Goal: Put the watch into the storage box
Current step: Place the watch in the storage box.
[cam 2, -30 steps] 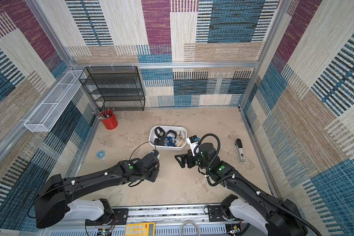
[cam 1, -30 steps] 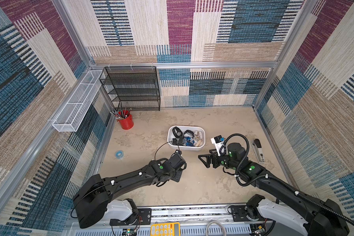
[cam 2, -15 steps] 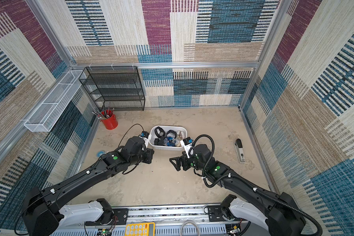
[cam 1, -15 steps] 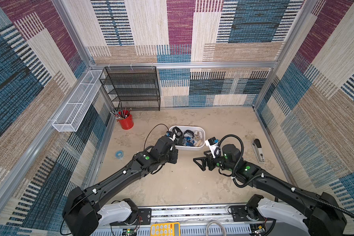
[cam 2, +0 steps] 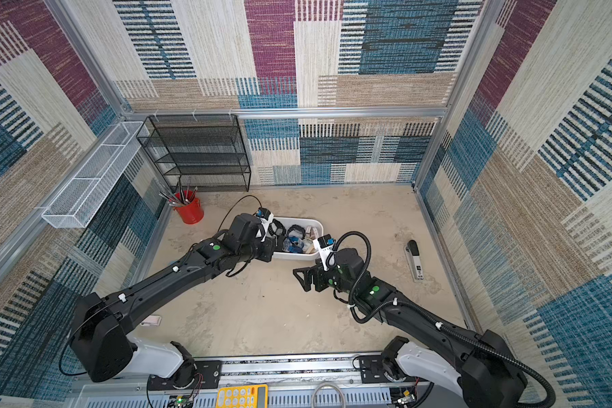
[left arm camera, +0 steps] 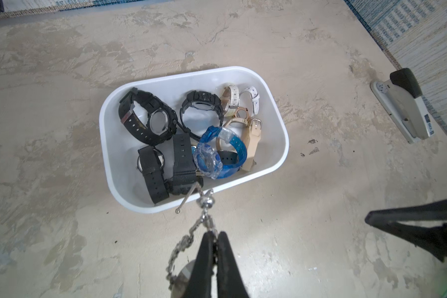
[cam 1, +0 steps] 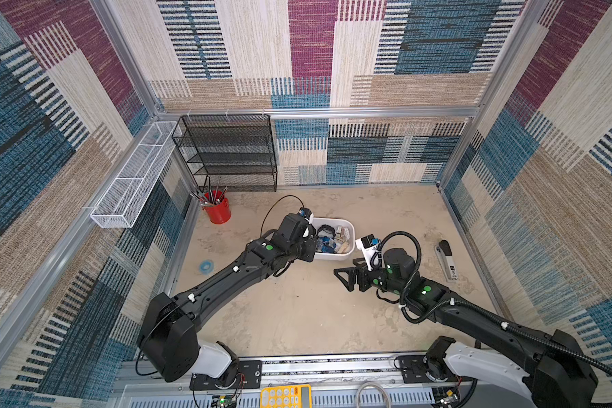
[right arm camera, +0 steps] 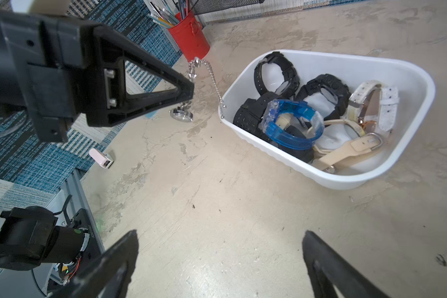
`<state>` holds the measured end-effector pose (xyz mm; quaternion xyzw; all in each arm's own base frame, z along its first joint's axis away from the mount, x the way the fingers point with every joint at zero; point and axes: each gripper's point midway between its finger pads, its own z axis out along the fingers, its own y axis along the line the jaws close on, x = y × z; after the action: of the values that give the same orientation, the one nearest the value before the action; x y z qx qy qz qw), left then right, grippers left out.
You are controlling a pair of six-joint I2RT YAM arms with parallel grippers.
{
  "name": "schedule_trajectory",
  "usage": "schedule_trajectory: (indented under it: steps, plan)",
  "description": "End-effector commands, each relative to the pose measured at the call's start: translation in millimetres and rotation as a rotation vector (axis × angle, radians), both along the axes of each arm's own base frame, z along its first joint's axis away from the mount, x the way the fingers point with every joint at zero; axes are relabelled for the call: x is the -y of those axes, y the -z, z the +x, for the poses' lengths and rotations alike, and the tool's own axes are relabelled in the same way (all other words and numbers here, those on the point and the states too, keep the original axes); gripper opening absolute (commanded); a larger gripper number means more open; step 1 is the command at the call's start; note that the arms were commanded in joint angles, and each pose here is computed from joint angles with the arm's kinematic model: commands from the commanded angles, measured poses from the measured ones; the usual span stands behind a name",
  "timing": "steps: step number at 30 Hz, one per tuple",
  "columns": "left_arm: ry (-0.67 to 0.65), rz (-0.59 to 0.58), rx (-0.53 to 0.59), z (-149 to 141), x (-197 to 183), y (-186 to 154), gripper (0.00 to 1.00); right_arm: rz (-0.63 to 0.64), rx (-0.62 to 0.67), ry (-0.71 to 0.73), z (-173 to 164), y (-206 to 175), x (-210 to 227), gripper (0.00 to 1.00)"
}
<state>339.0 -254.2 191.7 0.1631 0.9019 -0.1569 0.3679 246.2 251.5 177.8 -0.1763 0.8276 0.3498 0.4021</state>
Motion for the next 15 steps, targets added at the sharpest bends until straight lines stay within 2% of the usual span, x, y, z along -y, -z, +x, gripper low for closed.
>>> schedule_trajectory:
  steps: [1,15]
  plan:
    - [0.02,0.009,0.048,16,5,-4,0.0,0.031,0.027,0.014,6,-11,-3,1.0]
    - [-0.034,0.051,0.001,67,2,37,0.0,0.02,0.022,0.027,13,-7,-6,1.0]
